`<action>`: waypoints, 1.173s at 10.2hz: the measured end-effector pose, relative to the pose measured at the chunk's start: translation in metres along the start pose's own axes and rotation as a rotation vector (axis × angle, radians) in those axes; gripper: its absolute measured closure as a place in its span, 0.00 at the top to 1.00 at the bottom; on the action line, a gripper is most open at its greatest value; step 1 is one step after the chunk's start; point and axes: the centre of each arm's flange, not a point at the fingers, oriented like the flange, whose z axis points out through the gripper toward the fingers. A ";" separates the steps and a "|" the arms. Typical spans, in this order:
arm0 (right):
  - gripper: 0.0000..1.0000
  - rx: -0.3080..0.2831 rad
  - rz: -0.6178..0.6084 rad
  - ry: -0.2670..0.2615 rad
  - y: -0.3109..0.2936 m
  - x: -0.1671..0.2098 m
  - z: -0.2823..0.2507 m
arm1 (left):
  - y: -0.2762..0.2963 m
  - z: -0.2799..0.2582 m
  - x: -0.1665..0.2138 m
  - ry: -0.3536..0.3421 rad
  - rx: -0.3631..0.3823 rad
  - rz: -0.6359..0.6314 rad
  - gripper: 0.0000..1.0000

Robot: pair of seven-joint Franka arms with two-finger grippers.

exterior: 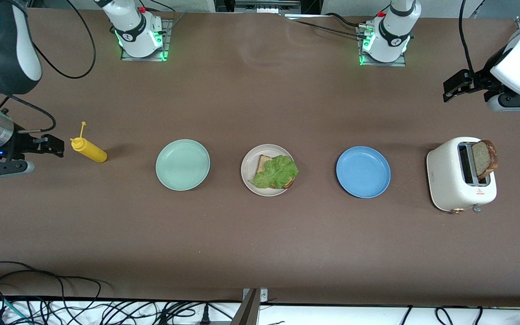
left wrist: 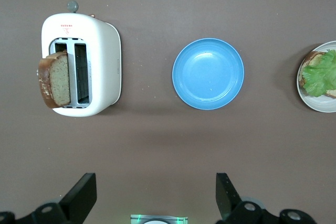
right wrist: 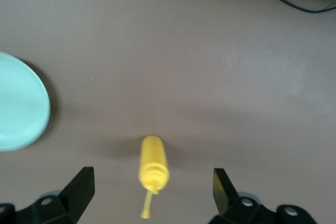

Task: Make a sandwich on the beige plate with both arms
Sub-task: 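Grasp the yellow squeeze bottle with the right gripper and lift it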

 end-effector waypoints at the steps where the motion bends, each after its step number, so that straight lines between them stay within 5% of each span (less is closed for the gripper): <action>1: 1.00 0.092 -0.080 0.021 0.039 -0.015 0.015 | 0.000 0.000 0.000 0.000 0.000 0.000 1.00; 3: 1.00 0.177 -0.287 0.076 0.107 -0.044 0.049 | 0.000 0.000 0.000 0.000 0.000 -0.001 1.00; 7: 1.00 0.276 -0.745 0.110 0.132 -0.052 0.125 | -0.001 0.000 0.000 -0.001 0.000 -0.002 1.00; 10: 1.00 0.361 -0.975 0.137 0.119 -0.053 0.172 | -0.001 0.000 0.001 -0.001 0.000 -0.002 1.00; 12: 1.00 0.432 -1.054 0.200 0.104 -0.057 0.211 | -0.001 0.001 0.001 -0.001 0.000 -0.002 1.00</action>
